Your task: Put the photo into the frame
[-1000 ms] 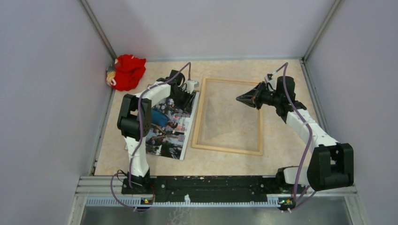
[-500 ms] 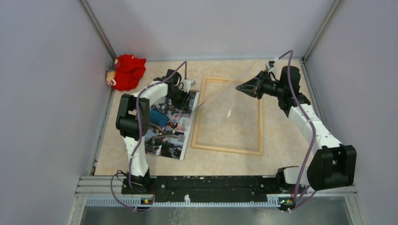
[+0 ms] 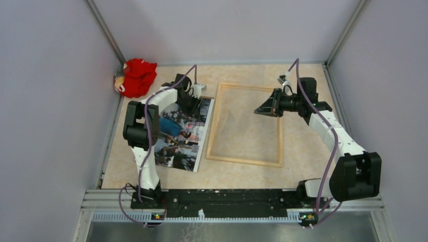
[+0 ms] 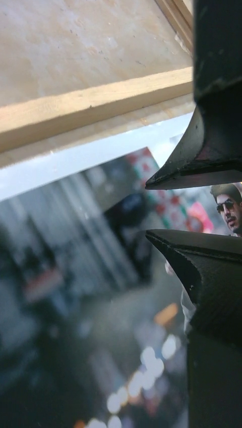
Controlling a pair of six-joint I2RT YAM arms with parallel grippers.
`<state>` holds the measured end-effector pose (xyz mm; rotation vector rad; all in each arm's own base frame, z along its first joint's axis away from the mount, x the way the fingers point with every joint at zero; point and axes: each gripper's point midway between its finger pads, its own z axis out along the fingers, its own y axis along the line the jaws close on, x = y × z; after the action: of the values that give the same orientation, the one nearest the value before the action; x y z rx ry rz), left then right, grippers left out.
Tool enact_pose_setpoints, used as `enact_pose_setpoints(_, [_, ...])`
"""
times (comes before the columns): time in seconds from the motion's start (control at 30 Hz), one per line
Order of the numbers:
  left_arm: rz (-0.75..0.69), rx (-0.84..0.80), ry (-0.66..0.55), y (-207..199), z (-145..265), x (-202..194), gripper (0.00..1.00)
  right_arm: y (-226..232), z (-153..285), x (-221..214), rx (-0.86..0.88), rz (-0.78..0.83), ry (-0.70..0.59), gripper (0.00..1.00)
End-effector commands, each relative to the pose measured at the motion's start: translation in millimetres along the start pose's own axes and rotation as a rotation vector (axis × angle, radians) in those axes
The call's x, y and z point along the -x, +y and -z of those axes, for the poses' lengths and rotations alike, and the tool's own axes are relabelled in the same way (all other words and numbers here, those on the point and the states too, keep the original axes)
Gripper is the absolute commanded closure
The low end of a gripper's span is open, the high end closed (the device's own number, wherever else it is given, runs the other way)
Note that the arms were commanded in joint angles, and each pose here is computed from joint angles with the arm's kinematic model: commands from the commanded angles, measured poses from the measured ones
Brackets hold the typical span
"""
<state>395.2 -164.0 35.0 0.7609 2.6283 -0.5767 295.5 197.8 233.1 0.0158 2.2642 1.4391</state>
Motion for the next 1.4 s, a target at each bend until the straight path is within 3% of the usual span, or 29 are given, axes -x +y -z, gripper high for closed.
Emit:
enact_pose_setpoints(0.0, [0.021,0.051,-0.061,16.5,27.6,14.8,0.58,-41.6,5.1,-31.7,-0.146,0.047,0.063,1.00])
enact_pose_setpoints(0.17, [0.030,0.042,-0.057,16.8,27.7,11.2,0.57,-80.5,9.6,-42.2,-0.316,0.031,0.091,1.00])
enact_pose_setpoints(0.33, [0.025,0.005,-0.045,8.3,21.8,7.7,0.56,-87.1,18.6,-37.6,-0.407,0.057,0.075,1.00])
enact_pose_setpoints(0.83, [0.011,-0.004,-0.022,-1.0,8.4,12.6,0.57,-1.5,26.7,-12.3,-0.230,0.475,-0.101,1.00])
enact_pose_setpoints(1.1, [0.009,0.004,-0.023,0.5,8.7,13.4,0.57,-25.9,12.5,-5.5,-0.262,0.461,-0.119,1.00])
enact_pose_setpoints(1.37, [0.008,0.002,-0.017,0.6,7.5,11.1,0.58,-59.1,3.8,19.4,-0.375,0.419,-0.233,1.00])
